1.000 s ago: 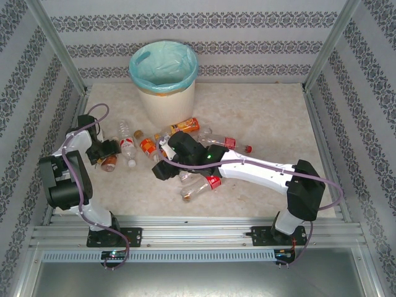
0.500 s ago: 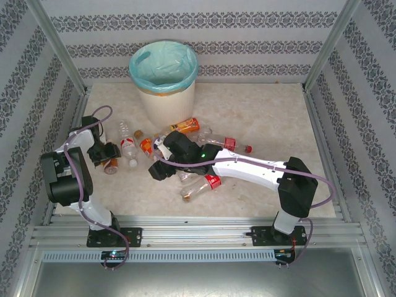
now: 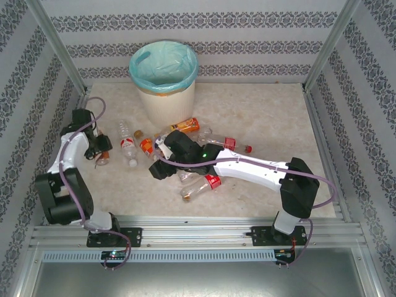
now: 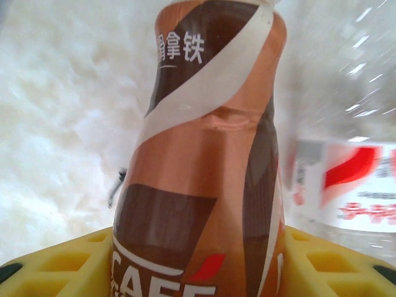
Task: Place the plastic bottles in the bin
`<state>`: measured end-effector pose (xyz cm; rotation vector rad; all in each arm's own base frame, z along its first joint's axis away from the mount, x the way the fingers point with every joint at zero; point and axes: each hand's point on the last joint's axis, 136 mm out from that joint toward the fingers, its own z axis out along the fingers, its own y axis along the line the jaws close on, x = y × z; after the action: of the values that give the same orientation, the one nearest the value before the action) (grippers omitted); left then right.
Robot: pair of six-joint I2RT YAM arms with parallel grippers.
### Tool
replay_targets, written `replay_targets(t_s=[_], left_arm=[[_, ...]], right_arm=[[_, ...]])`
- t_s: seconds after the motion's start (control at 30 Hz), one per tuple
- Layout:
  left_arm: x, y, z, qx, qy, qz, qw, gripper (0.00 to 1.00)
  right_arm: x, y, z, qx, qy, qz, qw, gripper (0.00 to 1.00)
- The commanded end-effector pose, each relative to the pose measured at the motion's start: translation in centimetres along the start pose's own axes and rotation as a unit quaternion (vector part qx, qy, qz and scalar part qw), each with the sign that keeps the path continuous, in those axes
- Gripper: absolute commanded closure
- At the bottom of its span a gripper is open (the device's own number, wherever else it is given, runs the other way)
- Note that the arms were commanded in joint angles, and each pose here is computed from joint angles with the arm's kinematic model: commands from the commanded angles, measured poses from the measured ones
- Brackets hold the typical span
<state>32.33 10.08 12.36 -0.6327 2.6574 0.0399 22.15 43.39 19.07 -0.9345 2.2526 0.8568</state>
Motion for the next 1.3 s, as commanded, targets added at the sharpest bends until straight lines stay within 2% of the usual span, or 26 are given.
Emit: replay_targets(t_s=[0.0, 0.27, 0.6, 0.77, 0.93, 1.1, 1.27], left_arm=[[-2.3, -0.3, -4.4, 0.005, -0.06, -0.016, 0.998, 0.47], [-7.0, -5.0, -13.9, 0.088, -0.176, 0.001, 0.98, 0.49], [-11.8, -16.1, -21.8, 0.158, -0.263, 0.12, 0.944, 0.5], [-14.2, -22.6, -23.0, 0.208, -0.298, 0.177, 0.915, 0.49], [-16.0, -28.9, -22.4, 0.253, -0.325, 0.223, 0.883, 0.49], [-18.0, -31.7, -20.9, 0.26, -0.343, 0.22, 0.875, 0.49], [-19.4, -32.7, -19.3, 0.251, -0.342, 0.218, 0.879, 0.49]], right_arm=[[-2.9, 0.2, -3.1, 0.004, -0.058, -0.004, 0.998, 0.33], [-7.9, -1.0, -6.0, 0.004, -0.117, -0.005, 0.993, 0.33], [-15.0, -6.0, -11.7, 0.047, -0.211, 0.043, 0.975, 0.33], [-16.4, -8.1, -13.6, 0.067, -0.243, 0.068, 0.965, 0.34], [-17.2, -9.3, -14.6, 0.084, -0.269, 0.076, 0.956, 0.33], [-17.3, -9.5, -15.0, 0.083, -0.282, 0.086, 0.952, 0.34], [-16.8, -9.3, -15.1, 0.078, -0.279, 0.09, 0.953, 0.34]])
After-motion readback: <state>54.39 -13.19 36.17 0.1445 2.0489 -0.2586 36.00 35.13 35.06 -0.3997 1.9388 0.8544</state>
